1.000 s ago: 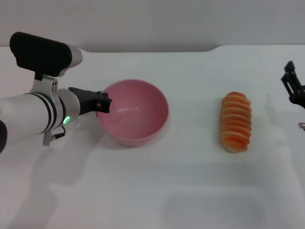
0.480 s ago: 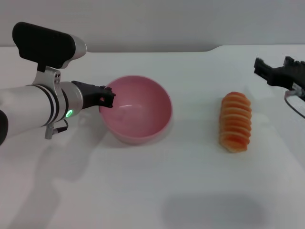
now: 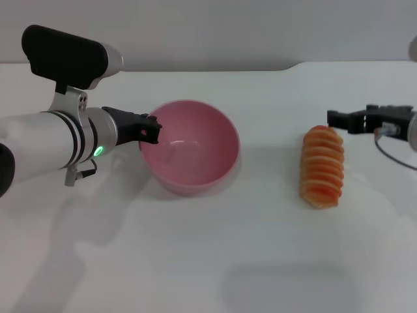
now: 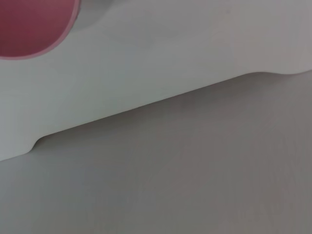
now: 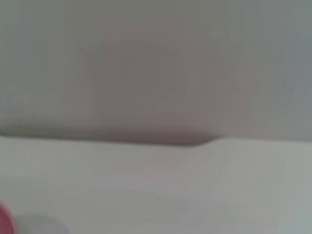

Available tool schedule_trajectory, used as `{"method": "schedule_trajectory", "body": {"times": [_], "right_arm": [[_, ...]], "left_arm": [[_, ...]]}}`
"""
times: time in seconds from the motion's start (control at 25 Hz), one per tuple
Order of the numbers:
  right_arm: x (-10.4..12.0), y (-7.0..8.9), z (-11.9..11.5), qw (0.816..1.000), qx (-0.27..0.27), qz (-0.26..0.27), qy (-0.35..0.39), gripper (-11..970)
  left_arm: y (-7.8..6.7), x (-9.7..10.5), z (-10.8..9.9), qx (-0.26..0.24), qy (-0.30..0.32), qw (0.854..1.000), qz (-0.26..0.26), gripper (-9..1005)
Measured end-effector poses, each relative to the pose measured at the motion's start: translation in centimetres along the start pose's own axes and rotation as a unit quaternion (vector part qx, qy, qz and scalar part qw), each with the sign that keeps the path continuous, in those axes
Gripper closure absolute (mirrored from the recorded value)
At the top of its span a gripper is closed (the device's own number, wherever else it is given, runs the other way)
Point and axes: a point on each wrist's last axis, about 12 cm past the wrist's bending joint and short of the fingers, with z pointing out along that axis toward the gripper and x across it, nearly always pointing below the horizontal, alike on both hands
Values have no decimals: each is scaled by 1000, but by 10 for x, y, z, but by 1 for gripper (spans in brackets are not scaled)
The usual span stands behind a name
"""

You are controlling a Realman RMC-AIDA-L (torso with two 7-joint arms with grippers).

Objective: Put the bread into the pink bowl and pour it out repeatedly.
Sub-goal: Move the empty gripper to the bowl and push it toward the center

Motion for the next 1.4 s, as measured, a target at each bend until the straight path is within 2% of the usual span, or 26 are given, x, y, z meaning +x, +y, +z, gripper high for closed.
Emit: {"method": "schedule_trajectory", "body": {"times": [0.32, 0.72, 1.4], "right_arm": [[18, -3, 28, 999, 4, 10, 44, 170], [15, 7, 44, 999, -5, -1, 41, 170], [25, 10, 68, 997, -2, -13, 70, 171]], "left_arm": [[-1, -3, -1, 0, -2, 1000, 7, 947], [-7, -15, -9, 8, -3, 1000, 18, 947], [-9, -25, -15, 9, -9, 1000, 25, 945]]}}
